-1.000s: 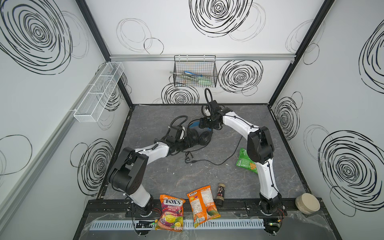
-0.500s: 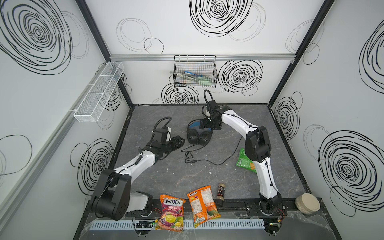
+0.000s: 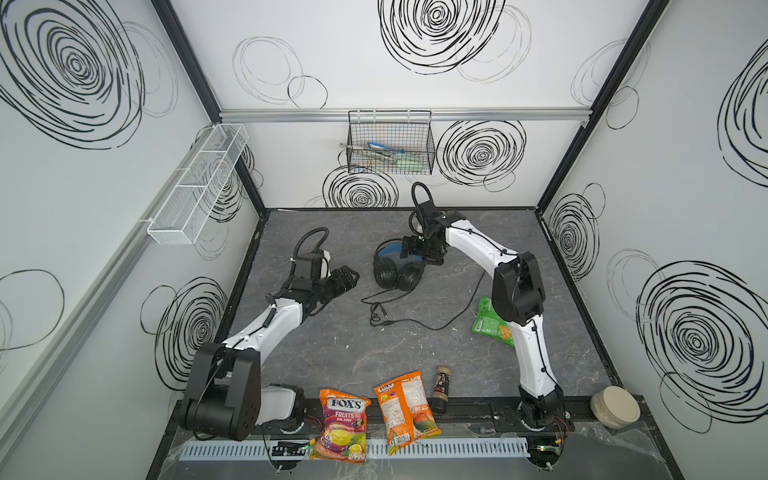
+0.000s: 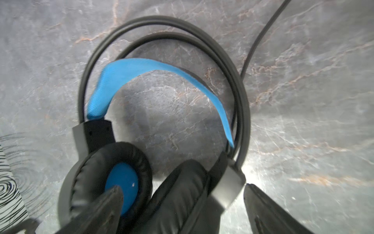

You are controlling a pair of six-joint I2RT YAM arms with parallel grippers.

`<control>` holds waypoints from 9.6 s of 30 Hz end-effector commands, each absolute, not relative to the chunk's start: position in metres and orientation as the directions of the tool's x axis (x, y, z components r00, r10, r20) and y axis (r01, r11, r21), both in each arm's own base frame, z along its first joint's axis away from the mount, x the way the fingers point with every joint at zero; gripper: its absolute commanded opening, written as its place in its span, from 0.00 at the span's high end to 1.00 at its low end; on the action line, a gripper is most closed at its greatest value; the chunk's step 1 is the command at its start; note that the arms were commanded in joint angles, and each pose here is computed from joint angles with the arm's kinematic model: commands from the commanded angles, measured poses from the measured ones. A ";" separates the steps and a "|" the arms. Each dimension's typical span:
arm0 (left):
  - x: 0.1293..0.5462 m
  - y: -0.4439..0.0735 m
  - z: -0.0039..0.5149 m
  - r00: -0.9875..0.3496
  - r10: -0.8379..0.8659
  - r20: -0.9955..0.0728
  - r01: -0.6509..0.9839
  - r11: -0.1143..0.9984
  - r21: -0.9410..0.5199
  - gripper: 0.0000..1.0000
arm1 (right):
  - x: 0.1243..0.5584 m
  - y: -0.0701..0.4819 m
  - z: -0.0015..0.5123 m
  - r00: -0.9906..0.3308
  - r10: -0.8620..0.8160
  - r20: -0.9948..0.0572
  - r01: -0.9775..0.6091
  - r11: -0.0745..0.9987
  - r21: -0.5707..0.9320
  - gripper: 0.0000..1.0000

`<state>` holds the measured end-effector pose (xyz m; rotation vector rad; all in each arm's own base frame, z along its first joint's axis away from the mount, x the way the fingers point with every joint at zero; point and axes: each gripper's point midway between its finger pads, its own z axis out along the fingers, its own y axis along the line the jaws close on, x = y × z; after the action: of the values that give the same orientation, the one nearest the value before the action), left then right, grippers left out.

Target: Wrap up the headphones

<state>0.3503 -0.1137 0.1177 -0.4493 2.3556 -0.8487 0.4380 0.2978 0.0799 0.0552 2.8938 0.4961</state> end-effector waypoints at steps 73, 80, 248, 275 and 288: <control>0.431 -0.118 0.017 -0.939 -0.054 -0.339 0.003 0.986 -0.164 0.40 | 0.429 0.389 0.075 -0.824 -0.402 -0.400 -0.497 0.852 0.168 0.51; 0.428 -0.120 0.017 -0.938 -0.049 -0.343 0.007 0.987 -0.160 0.63 | 0.429 0.392 0.091 -0.817 -0.389 -0.425 -0.502 0.843 0.193 0.43; 0.353 -0.059 0.488 -0.440 -0.705 -0.556 0.095 0.580 -0.809 1.00 | 0.316 0.299 0.290 -0.351 -0.096 -0.931 -0.770 0.596 0.229 1.00; 0.378 -0.018 0.346 -0.383 -0.414 -0.826 -0.335 0.895 -0.294 1.00 | 0.257 0.305 0.515 0.368 -0.581 -0.726 -0.352 0.636 -0.687 1.00; 0.352 -0.102 0.344 -0.485 -0.281 -0.828 -0.015 0.950 -0.313 1.00 | 0.285 0.353 0.509 0.345 -0.548 -0.762 -0.444 0.620 -0.647 1.00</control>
<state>0.3552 -0.0842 0.3001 -0.2621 2.1993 -0.1667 0.2767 0.3650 0.4987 -1.0256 1.2620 -0.0868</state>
